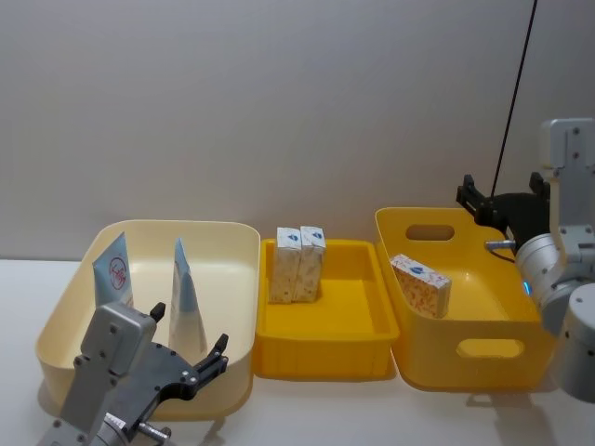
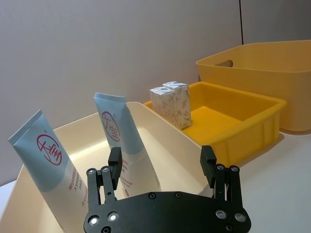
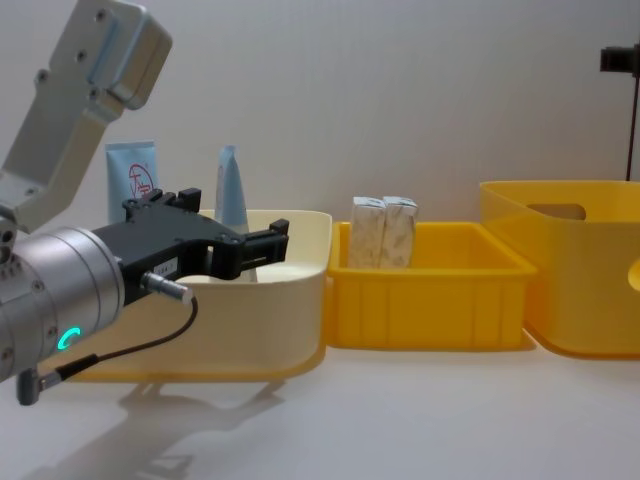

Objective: Bimanual collaborative sorting of washing and personal care products

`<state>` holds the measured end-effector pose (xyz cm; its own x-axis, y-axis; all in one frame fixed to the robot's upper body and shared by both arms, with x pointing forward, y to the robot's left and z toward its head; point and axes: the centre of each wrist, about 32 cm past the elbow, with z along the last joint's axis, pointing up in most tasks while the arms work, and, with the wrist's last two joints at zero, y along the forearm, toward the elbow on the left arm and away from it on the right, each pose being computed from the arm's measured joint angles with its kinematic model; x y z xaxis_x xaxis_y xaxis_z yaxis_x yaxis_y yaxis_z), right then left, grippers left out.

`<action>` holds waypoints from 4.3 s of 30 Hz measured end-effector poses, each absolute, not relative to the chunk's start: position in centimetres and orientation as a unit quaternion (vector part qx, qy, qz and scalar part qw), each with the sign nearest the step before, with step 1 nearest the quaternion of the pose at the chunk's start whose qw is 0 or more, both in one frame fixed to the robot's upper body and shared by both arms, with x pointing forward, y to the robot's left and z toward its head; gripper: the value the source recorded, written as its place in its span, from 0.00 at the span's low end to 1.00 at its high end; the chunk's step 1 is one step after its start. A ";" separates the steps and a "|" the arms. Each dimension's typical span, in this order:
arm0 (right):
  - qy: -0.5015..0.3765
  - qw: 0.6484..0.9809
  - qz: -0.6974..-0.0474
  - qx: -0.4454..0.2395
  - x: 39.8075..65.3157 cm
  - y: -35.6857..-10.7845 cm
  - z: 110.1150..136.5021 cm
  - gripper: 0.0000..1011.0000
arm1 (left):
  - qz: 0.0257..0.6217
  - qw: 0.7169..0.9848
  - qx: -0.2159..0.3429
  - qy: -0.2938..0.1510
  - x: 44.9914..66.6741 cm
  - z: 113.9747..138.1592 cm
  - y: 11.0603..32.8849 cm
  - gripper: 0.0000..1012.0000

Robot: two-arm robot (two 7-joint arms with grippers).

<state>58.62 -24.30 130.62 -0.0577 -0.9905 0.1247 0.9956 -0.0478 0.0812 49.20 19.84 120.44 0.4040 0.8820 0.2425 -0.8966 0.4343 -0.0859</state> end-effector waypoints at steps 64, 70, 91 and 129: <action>-0.072 0.686 -0.724 -0.018 58.6 -24.3 130.6 0.99 | 0.525 0.841 0.070 -0.108 56.8 122.9 20.6 0.99; -0.072 0.686 -0.724 -0.018 58.6 -24.3 130.6 0.99 | 0.525 0.841 0.073 -0.109 57.2 122.9 20.6 0.99; -0.072 0.686 -0.724 -0.018 58.6 -24.3 130.6 0.99 | 0.526 0.840 0.077 -0.110 57.7 123.0 20.7 0.56; -0.072 0.686 -0.724 -0.018 58.6 -24.3 130.6 0.99 | 0.526 0.839 0.078 -0.111 57.8 123.1 20.7 0.20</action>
<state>58.64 -24.30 130.62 -0.0577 -0.9905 0.1250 0.9956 -0.0478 0.0807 57.76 20.67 123.07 0.4214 0.8665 0.2675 -0.9009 0.4339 0.0138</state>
